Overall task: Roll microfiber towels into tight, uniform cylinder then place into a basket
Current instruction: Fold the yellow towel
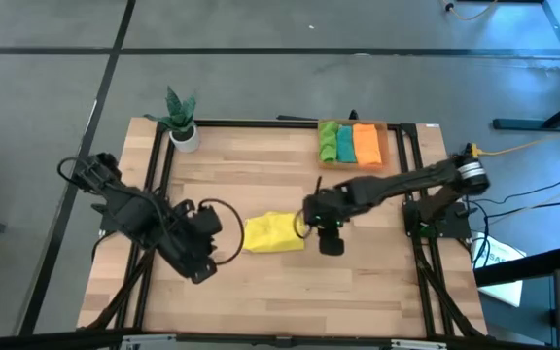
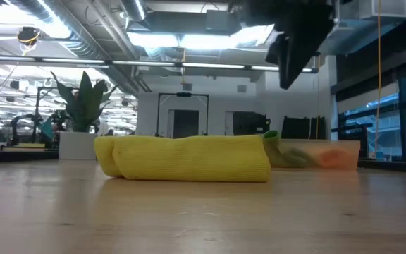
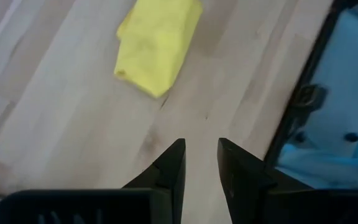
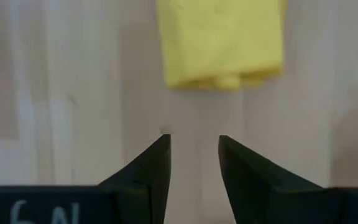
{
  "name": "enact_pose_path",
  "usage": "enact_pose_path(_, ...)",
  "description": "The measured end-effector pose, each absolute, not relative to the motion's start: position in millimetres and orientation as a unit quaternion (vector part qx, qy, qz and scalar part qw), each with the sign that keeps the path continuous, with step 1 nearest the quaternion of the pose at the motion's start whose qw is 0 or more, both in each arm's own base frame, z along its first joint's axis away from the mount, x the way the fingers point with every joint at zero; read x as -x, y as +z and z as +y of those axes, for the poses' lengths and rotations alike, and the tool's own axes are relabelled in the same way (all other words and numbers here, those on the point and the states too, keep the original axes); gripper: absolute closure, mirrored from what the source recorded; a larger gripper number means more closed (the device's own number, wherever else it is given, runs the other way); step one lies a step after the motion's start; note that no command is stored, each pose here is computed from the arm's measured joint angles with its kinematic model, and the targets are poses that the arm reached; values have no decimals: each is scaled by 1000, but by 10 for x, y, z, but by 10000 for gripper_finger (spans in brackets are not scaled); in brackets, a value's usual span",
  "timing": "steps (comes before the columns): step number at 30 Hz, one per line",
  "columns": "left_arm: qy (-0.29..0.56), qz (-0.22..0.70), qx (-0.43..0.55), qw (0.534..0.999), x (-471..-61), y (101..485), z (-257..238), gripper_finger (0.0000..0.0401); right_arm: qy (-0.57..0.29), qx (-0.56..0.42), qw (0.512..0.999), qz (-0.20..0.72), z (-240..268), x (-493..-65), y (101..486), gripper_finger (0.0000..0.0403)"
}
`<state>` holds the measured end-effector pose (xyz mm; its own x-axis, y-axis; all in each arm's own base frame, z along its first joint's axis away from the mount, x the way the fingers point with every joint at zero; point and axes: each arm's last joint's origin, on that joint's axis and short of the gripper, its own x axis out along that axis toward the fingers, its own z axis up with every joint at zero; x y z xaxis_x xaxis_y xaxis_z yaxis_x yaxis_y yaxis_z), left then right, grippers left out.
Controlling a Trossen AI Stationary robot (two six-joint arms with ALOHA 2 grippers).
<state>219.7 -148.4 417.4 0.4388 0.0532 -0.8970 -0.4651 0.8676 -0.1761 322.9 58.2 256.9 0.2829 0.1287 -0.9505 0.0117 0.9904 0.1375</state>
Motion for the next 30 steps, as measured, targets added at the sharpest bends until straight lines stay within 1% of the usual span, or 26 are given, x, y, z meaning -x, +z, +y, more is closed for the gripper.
enact_pose_path(2, 165, 521, 189, 816, -2174, 4052, -1527, 317, 53, -61, 823, 562, 669, -3149, 2495, 267)
enact_pose_path(5, 170, 538, 129, 815, -2168, 3839, -1576, 317, 91, -51, 862, 497, 820, -3112, 2342, 267)
enact_pose_path(8, 174, 551, 86, 812, -2210, 3597, -1599, 317, 136, -9, 885, 444, 956, -3119, 2210, 267)
enact_pose_path(11, 174, 559, 68, 807, -2286, 3343, -1592, 317, 156, 18, 890, 427, 1032, -3139, 2081, 267)
enact_pose_path(14, 163, 555, 67, 813, -2366, 3130, -1601, 317, 127, -4, 893, 431, 1035, -3172, 2017, 267)
enact_pose_path(17, 161, 558, 63, 812, -2396, 2969, -1594, 317, 123, -21, 891, 437, 1038, -3193, 2005, 267)
enact_pose_path(23, 145, 582, 50, 798, -2422, 2793, -1533, 317, 133, -14, 895, 426, 1050, -3216, 2044, 267)
enact_pose_path(27, 117, 576, 36, 808, -2483, 2716, -1516, 317, 135, -11, 897, 421, 1052, -3225, 2052, 267)
enact_pose_path(30, 101, 555, 10, 825, -2554, 2630, -1489, 317, 143, 11, 897, 418, 1051, -3222, 2046, 267)
